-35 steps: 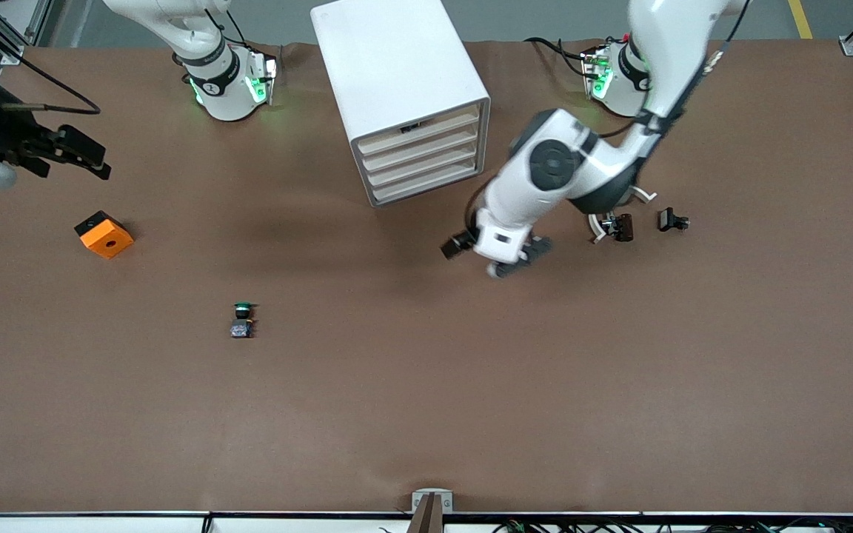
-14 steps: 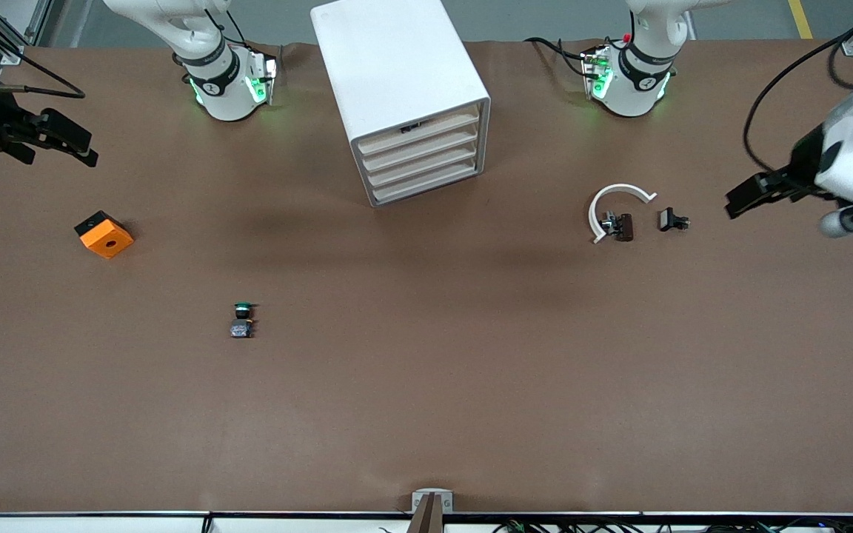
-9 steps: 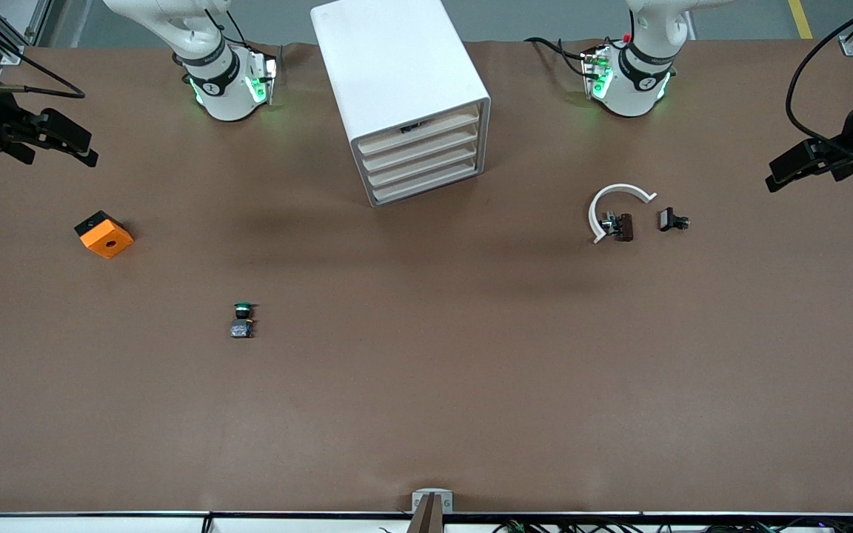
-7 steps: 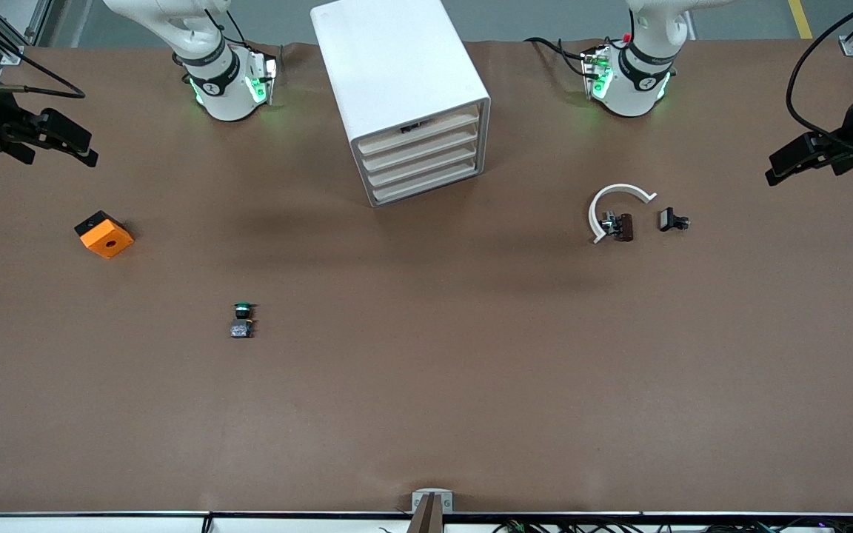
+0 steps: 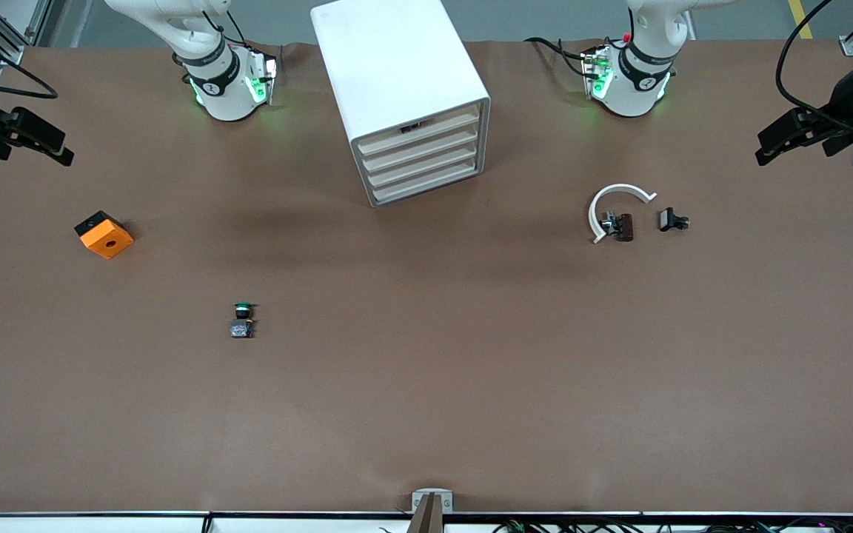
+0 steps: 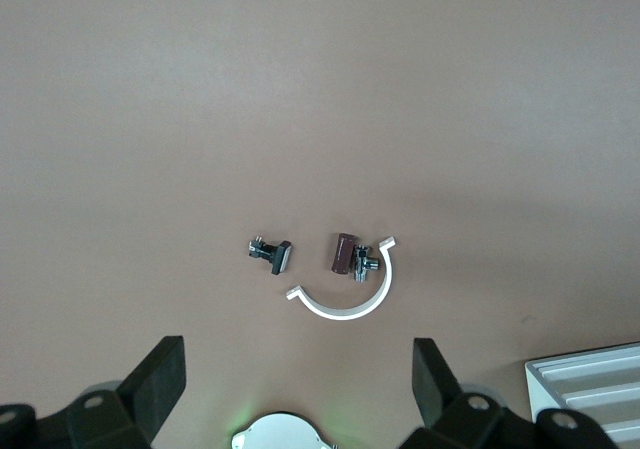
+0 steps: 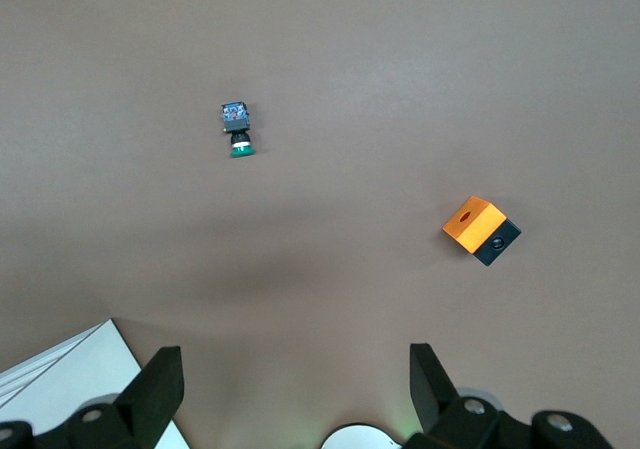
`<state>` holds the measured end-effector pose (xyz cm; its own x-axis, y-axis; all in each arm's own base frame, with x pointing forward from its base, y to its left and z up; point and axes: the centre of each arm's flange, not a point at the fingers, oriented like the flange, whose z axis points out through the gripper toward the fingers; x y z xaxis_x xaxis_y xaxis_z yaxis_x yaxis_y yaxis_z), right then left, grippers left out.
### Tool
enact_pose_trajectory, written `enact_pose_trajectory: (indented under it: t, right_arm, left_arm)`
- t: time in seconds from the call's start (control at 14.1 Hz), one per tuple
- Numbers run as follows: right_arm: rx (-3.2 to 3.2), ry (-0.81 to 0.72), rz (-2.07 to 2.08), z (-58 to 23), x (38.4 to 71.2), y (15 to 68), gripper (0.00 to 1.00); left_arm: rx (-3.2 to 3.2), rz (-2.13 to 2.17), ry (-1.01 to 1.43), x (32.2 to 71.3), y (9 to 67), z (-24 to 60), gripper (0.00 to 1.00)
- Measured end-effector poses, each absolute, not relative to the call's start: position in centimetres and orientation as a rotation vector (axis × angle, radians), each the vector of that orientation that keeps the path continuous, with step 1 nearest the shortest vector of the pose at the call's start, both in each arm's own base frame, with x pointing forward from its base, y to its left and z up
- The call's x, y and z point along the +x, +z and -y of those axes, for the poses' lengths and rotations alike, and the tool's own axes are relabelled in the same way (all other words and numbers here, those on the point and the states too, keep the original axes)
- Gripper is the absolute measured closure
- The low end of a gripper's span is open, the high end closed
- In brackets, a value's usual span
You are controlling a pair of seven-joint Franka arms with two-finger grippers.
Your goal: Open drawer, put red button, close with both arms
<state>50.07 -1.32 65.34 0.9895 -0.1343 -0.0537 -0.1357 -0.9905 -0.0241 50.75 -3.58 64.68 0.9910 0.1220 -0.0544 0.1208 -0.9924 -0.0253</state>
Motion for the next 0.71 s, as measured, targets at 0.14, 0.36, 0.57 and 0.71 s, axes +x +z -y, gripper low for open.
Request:
enact_pose_trajectory:
  t: [0.14,0.36,0.57,0.71]
  right_arm:
    - [-3.106,0.079,-0.209,1.26,50.07,65.42,0.00]
    - [-3.106,0.079,-0.208,1.21,50.07,65.42,0.00]
    - [-3.106,0.080,-0.206,1.16,50.08,65.40,0.00]
    - [-3.107,0.080,-0.206,1.14,50.08,65.40,0.00]
  left_arm:
    - [-3.113,0.186,0.088,50.74,64.64,3.69,0.00]
    - [-3.113,0.189,0.088,50.76,64.64,3.61,0.00]
    - [-3.113,0.190,0.088,50.76,64.63,3.60,0.00]
    - [-3.113,0.191,0.088,50.77,64.63,3.60,0.00]
